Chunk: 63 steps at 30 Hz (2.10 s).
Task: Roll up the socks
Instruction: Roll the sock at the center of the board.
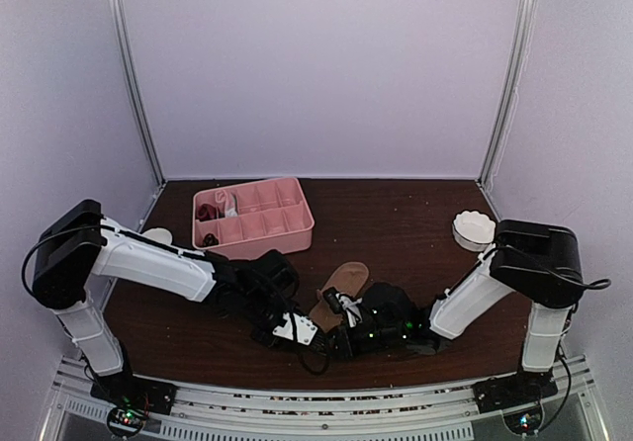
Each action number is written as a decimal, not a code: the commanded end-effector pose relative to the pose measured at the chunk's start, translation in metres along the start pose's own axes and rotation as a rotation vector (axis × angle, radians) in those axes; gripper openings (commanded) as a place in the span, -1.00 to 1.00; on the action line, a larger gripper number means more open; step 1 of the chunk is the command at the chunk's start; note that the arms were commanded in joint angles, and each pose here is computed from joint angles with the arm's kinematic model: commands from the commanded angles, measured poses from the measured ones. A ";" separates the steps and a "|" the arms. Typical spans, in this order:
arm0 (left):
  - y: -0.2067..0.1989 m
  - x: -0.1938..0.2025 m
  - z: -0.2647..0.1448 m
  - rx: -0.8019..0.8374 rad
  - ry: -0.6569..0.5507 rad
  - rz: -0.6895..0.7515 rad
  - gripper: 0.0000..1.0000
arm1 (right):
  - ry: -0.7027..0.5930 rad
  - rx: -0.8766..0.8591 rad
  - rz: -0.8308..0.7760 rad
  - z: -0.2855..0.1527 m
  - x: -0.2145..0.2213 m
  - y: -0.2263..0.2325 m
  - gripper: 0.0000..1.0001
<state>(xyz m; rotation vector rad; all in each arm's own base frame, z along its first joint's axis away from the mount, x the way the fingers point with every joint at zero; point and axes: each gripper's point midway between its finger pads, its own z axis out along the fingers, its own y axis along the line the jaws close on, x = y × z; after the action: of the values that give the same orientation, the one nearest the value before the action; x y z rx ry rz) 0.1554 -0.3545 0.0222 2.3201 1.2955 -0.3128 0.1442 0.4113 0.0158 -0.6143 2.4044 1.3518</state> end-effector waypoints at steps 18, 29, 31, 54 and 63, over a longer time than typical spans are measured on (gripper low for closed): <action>-0.016 0.000 0.010 0.155 0.048 -0.135 -1.00 | 0.060 0.349 -0.062 -0.050 0.031 -0.065 -0.55; -0.055 -0.006 -0.011 0.465 0.014 -0.411 -1.00 | -0.265 0.530 -0.398 -0.114 -0.028 -0.033 -0.28; -0.054 -0.008 -0.012 0.503 0.006 -0.453 -1.00 | -0.306 0.599 -0.442 -0.124 -0.033 -0.031 -0.16; -0.036 -0.018 -0.004 0.748 0.012 -0.696 -1.00 | -0.425 0.755 -0.365 -0.156 -0.005 -0.044 0.99; -0.022 -0.018 -0.003 0.855 -0.036 -0.844 -1.00 | -0.211 0.456 -0.843 -0.102 0.039 0.026 0.99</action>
<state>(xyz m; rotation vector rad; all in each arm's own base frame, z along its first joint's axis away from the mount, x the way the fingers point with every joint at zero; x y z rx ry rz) 0.1234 -0.3517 0.0190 2.2438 2.3247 -1.2402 0.1196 0.2770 0.0456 -0.8187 2.0084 0.4099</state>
